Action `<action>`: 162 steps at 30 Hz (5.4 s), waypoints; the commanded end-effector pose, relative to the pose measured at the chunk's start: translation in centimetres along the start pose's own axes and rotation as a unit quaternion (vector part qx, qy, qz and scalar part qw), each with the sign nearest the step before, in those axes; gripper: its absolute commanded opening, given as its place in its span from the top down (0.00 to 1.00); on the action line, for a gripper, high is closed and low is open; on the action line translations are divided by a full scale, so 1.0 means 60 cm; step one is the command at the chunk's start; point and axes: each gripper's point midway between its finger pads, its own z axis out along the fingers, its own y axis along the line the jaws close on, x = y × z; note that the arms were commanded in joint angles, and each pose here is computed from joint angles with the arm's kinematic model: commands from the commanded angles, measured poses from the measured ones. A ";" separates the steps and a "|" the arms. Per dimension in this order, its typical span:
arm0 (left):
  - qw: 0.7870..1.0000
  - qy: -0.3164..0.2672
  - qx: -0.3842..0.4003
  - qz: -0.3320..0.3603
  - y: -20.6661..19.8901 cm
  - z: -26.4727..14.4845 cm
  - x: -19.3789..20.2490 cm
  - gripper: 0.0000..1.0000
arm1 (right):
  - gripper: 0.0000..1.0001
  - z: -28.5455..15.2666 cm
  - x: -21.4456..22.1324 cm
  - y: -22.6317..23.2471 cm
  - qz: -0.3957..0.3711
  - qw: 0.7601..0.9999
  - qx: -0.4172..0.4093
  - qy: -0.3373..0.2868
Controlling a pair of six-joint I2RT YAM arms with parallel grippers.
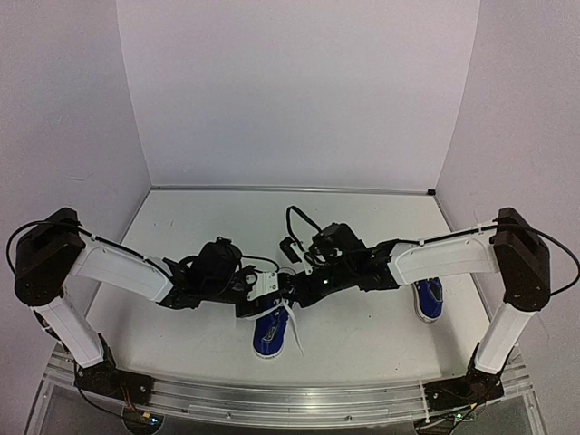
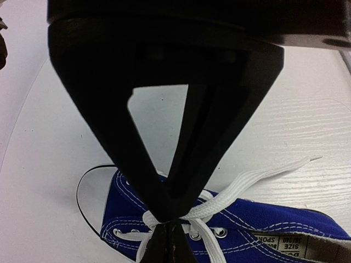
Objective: Tie the shoes
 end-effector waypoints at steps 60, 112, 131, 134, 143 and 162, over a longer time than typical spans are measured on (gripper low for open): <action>0.999 0.023 0.025 0.036 -0.012 -0.024 0.004 1.00 | 1.00 0.003 -0.024 0.012 0.002 1.000 -0.017 -0.015; 0.999 -0.026 -0.021 -0.027 0.005 0.007 -0.007 1.00 | 0.78 -0.032 -0.034 0.017 0.038 0.996 -0.077 -0.024; 0.999 -0.016 -0.018 -0.022 0.003 0.006 -0.001 1.00 | 0.86 0.010 -0.010 -0.060 0.120 0.990 -0.074 0.015; 1.000 -0.013 -0.017 -0.021 0.002 0.008 0.000 1.00 | 0.86 0.011 -0.013 -0.049 0.123 0.988 -0.096 0.015; 1.000 -0.005 -0.013 -0.019 0.001 0.015 0.005 1.00 | 0.84 0.022 -0.007 -0.036 0.142 0.981 -0.132 0.020; 1.000 -0.006 -0.014 -0.022 0.001 0.017 0.006 1.00 | 0.81 0.032 0.010 -0.021 0.168 0.969 -0.176 0.043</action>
